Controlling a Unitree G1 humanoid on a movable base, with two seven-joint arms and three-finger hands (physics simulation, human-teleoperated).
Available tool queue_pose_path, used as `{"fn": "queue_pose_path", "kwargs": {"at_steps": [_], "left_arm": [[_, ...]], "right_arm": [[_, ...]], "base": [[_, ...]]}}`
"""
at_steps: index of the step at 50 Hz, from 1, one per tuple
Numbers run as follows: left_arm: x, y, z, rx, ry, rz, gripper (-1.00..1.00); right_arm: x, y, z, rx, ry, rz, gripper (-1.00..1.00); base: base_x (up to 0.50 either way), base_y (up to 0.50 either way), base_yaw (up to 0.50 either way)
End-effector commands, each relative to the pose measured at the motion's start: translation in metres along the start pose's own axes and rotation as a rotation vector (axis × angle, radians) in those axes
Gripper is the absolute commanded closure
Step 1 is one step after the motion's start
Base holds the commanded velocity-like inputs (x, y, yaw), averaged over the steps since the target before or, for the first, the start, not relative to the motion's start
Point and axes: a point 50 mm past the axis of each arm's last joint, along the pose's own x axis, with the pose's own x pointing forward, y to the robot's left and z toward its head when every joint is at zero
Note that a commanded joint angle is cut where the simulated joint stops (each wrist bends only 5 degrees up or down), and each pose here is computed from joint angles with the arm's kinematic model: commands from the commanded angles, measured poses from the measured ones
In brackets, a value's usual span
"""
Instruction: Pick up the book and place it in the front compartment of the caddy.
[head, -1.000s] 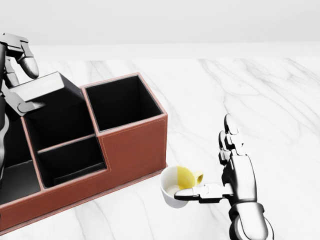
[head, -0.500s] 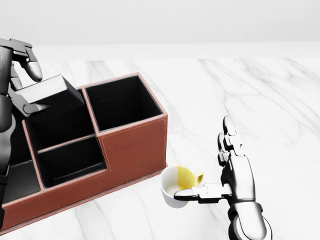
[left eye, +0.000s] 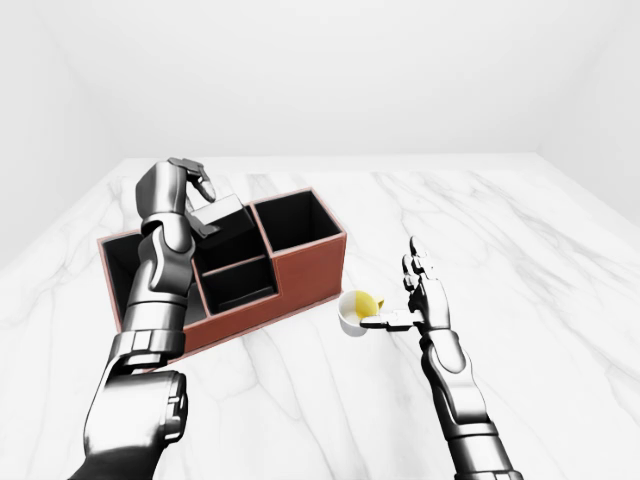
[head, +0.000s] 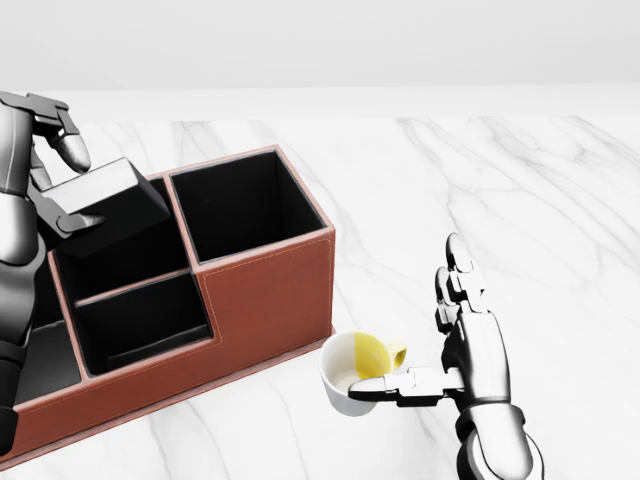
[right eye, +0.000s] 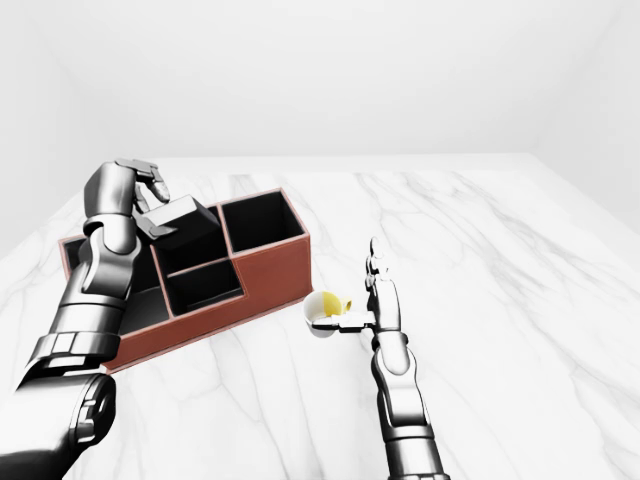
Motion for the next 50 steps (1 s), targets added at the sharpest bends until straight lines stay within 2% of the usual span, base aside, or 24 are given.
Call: {"fn": "queue_pose_path", "kwargs": {"at_steps": [1, 12, 33, 50], "left_arm": [[0.004, 0.001, -0.005, 0.027, 0.026, 0.031, 0.96], [0.006, -0.004, -0.003, 0.031, 0.037, 0.030, 0.96], [0.006, -0.015, -0.017, 0.061, 0.110, 0.017, 0.96], [0.005, -0.022, -0.017, 0.066, 0.125, 0.006, 0.96]], "right_arm": [[0.001, -0.001, -0.004, 0.003, 0.016, -0.003, -1.00], [0.001, -0.001, -0.004, 0.003, 0.017, -0.002, -1.00], [-0.001, -0.001, -0.001, 0.004, 0.003, -0.003, -1.00], [0.001, -0.002, -0.004, 0.006, 0.016, -0.005, -1.00]], "base": [[0.00, 0.00, 0.00], [0.00, 0.00, 0.00], [0.00, 0.00, 0.00], [0.00, 0.00, 0.00]]}}
